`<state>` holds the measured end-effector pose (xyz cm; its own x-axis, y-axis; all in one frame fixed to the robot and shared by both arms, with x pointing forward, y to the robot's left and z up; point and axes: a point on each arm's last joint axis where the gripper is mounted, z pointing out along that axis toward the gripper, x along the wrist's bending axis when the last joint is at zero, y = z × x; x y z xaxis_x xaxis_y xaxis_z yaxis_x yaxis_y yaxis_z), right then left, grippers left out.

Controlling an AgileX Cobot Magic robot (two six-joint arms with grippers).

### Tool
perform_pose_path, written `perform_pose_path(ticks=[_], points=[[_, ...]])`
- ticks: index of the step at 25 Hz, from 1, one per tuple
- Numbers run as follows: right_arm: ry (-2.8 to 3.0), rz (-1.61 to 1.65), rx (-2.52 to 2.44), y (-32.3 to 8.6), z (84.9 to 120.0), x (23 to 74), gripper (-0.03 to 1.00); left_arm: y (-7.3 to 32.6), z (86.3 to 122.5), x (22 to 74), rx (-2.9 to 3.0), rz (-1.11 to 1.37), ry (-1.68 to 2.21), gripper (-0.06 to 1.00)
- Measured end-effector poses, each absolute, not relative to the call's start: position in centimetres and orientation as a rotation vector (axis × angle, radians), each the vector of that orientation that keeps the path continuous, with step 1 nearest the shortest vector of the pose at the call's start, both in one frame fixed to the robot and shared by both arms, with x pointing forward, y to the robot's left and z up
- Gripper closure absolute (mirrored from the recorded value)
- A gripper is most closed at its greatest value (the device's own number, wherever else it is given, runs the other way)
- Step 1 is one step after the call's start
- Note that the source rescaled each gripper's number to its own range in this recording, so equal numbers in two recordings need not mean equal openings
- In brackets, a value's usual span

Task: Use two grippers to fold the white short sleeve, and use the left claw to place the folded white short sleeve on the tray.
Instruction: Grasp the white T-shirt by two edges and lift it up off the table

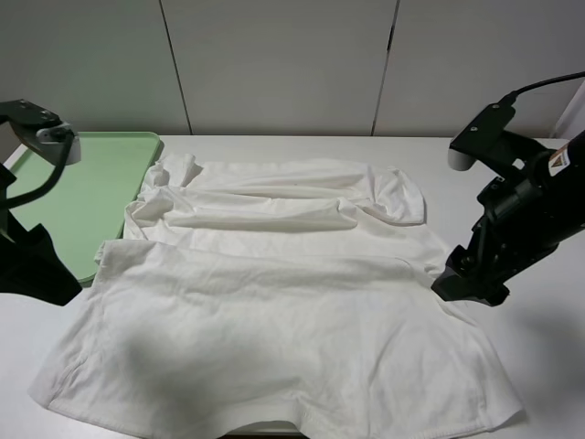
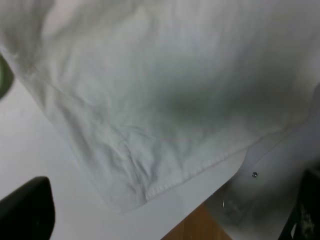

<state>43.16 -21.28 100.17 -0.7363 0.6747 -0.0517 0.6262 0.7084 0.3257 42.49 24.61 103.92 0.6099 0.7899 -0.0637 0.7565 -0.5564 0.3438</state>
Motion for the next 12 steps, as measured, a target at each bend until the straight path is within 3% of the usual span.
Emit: perform_pose_path(ticks=[12], points=[[2.735, 0.377, 0.972, -20.4, 96.0, 46.7, -0.03, 24.1, 100.8, 45.2, 2.592, 0.049, 1.190, -0.02]])
